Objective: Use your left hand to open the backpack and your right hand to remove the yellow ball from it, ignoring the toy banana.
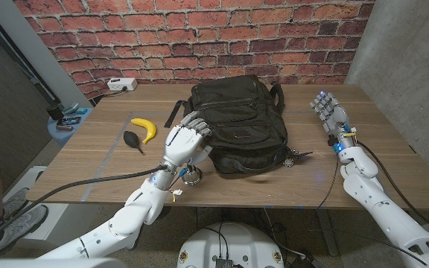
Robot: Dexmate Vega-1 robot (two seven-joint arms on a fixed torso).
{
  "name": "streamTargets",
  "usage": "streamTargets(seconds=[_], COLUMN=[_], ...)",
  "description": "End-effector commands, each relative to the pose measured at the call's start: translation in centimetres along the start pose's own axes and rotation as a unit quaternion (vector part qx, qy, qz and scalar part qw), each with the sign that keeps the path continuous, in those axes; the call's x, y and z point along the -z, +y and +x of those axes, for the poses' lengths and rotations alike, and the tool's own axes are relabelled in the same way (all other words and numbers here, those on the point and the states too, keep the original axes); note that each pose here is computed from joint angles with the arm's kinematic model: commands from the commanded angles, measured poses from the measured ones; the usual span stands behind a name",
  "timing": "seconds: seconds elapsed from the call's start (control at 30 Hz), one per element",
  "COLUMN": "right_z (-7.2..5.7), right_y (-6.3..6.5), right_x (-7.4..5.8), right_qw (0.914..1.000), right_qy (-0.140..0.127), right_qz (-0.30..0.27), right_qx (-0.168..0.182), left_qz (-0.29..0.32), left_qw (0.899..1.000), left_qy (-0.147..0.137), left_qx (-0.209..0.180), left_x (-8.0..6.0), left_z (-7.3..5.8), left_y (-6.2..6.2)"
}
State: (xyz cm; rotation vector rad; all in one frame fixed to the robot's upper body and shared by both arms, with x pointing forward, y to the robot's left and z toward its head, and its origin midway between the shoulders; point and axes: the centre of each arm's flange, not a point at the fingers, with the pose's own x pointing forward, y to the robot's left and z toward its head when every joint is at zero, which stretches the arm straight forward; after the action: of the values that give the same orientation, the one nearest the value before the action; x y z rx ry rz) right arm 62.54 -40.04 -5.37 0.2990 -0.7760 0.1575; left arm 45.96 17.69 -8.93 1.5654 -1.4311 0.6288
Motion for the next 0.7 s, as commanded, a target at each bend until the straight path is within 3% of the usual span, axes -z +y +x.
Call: streamTargets(seconds=[0.03, 0.7], right_z=[0.3, 0.8], right_y=[0.2, 1.1], right_x=[0.0, -0.4], right_qw=[1.0000, 0.9997], right_qy=[0.003, 0.024], right_qz=[0.001, -0.008], right_qx=[0.001, 0.004], left_qz=[-0.003, -0.033], left_qw=[1.000, 0.999], left_qy=[-0.001, 0.029], left_qx=[-0.013, -0.001], left_x=[0.5, 2.5], left_z=[1.2, 4.0], left_y=[-0.9, -0.2])
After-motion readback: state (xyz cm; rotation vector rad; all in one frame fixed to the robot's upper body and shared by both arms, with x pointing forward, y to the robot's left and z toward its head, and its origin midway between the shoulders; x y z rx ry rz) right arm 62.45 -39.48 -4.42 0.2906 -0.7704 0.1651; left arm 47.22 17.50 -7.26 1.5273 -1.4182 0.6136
